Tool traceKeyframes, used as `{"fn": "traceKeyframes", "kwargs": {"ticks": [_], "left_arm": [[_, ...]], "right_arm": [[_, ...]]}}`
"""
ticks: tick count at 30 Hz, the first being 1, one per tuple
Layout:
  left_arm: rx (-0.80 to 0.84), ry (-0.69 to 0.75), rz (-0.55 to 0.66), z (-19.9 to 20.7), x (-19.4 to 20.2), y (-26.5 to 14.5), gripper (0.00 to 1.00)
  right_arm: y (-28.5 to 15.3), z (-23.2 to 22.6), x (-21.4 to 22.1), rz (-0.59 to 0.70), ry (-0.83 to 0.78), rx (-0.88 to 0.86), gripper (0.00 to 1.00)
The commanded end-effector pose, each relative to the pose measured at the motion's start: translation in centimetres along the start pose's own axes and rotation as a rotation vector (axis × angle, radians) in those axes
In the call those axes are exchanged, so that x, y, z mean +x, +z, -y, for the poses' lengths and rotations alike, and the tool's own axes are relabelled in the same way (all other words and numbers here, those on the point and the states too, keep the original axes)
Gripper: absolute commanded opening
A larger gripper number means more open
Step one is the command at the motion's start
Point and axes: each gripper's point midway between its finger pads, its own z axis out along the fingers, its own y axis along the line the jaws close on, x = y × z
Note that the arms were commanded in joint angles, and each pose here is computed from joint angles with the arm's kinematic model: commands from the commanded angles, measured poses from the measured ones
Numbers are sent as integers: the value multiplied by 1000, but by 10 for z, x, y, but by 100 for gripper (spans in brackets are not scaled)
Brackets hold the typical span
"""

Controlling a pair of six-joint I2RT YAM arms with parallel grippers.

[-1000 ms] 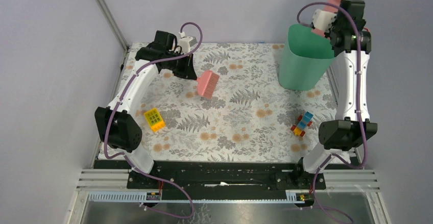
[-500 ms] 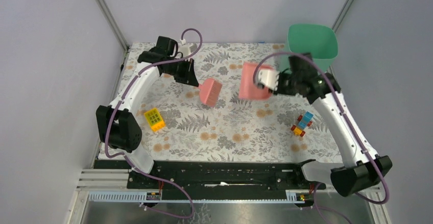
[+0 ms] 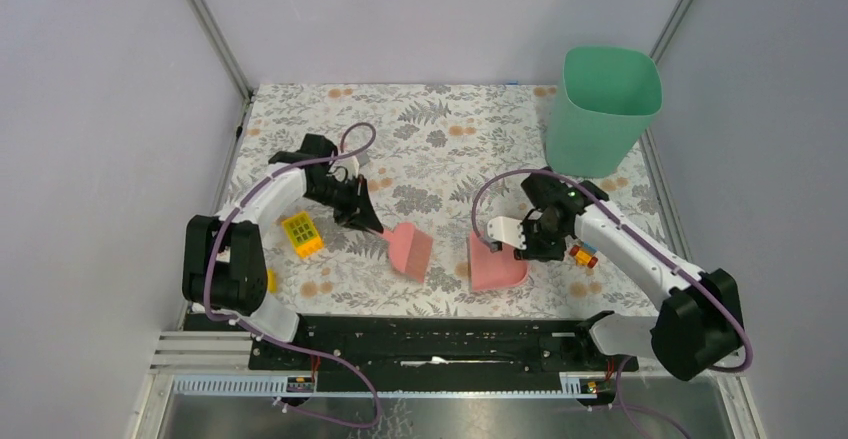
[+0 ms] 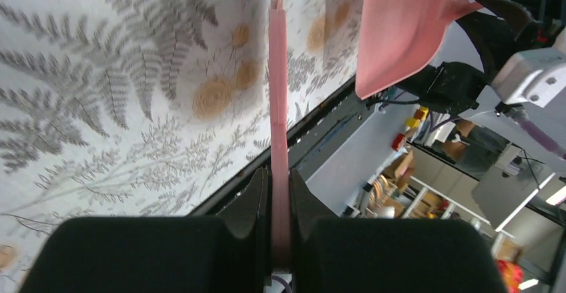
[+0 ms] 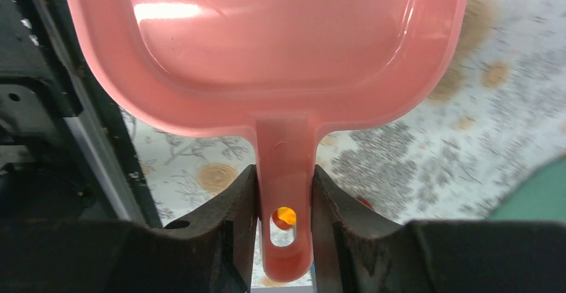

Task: Sweep away the paper scraps from the table

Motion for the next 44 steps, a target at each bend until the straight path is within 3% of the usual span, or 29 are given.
{"fn": "traceKeyframes", "kwargs": {"ticks": [1,3,7,10,11,12,14,17,18,25,28,33,37,40,44], "left_arm": [[39,-59,3,2,16,3,10],[26,-86,-13,-5,23,7,18],[-77,-93,-11,-27,23,10,56],[-181,-80,8,-44,16,7,67],[-213,-72,16,-49,13,5,71],[-243,-61,28,-53,9,2,75],[-298,-43,46,-61,3,-4,79],[-376,-11,70,-71,-5,-13,97],[-403,5,80,-74,-8,-16,99],[-486,142,233,-65,-58,-48,99],[-514,247,322,-46,-95,-71,99],[-562,387,559,7,-152,-131,99],[-501,443,732,59,-169,-171,99],[-471,461,771,74,-176,-179,99],[-472,462,758,68,-177,-175,99]], "right_arm": [[20,-8,-15,23,65,-52,11],[25,-4,-22,38,115,-44,25],[30,3,-37,77,202,-16,53],[25,6,-45,112,268,0,73],[22,7,-46,119,279,8,92],[20,7,-47,122,287,16,98],[14,11,-47,120,302,42,99],[0,26,-50,125,354,108,99],[-4,32,-53,137,382,127,99],[-51,101,-99,340,672,233,99],[-85,152,-113,437,784,399,99],[-180,220,-133,601,854,686,99],[-256,245,-144,707,871,837,99],[-265,247,-138,719,892,893,99],[-239,239,-123,665,936,893,99]]}}
